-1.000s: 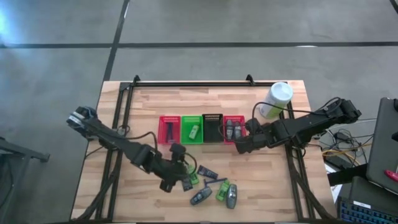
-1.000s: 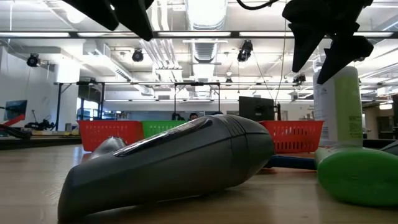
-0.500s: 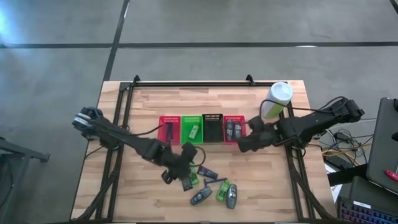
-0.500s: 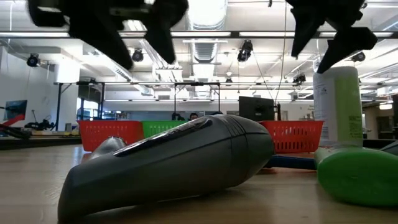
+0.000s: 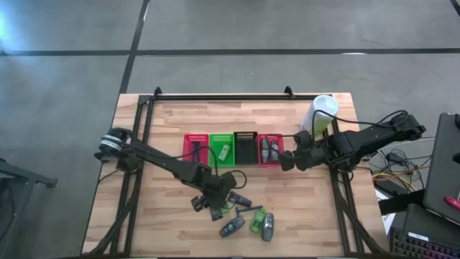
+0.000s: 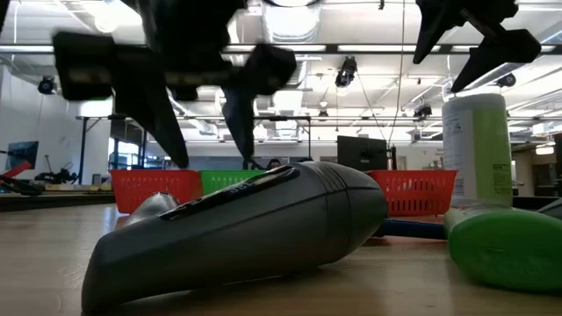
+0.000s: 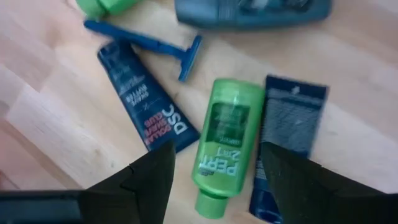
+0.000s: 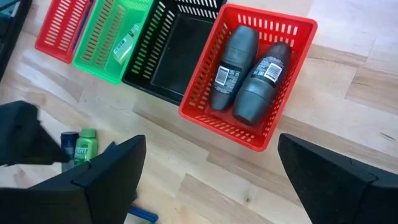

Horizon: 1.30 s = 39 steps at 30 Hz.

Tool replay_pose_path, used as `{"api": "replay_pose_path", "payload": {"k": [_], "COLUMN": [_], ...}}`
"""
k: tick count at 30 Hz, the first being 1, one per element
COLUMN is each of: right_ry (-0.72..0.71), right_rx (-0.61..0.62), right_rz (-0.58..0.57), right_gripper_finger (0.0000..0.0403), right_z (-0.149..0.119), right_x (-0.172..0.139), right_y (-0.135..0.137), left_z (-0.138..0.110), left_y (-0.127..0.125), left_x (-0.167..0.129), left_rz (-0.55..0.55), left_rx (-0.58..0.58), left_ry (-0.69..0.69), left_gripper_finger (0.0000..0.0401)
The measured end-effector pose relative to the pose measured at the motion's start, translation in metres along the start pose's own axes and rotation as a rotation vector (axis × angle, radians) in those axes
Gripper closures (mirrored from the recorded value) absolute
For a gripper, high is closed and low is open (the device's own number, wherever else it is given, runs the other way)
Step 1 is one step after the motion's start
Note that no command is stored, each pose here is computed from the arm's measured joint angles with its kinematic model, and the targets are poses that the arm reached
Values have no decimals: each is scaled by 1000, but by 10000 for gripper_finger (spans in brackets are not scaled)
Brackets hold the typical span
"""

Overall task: Pick & Place Travel size toiletries
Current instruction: Put the top green shampoo into the green bin

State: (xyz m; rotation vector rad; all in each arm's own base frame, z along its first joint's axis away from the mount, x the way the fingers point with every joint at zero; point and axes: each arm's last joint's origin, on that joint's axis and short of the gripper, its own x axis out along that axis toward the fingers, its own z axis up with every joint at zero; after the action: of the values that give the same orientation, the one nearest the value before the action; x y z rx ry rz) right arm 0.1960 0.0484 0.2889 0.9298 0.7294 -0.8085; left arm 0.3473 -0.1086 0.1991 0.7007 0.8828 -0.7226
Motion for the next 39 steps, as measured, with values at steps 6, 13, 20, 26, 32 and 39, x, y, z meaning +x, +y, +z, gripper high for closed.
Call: {"api": "replay_pose_path", "payload": {"k": [6, 13, 20, 26, 32, 39], "right_ry": [2, 2, 2, -2, -5, -5], "right_rx": [-4, -3, -4, -5, 1, 12], "right_rz": [-11, -9, -12, -15, -24, -29], "right_gripper_finger": [39, 39, 39, 39, 39, 39], "right_z": [-1, -1, -2, -2, -3, -3], "right_x": [3, 4, 4, 5, 7, 8], "right_y": [1, 2, 1, 1, 0, 0], "left_z": [-6, -16, -24, -25, -25, -24], "left_y": [7, 18, 21, 22, 21, 21], "left_x": [13, 15, 29, 32, 32, 33], "left_rz": [-77, -76, -117, -128, -138, -141], "left_rx": [-6, -39, -64, -70, -77, -80], "left_ry": [-27, -20, -2, 4, -8, -17], "left_gripper_finger": [158, 158, 158, 159, 190, 233]}}
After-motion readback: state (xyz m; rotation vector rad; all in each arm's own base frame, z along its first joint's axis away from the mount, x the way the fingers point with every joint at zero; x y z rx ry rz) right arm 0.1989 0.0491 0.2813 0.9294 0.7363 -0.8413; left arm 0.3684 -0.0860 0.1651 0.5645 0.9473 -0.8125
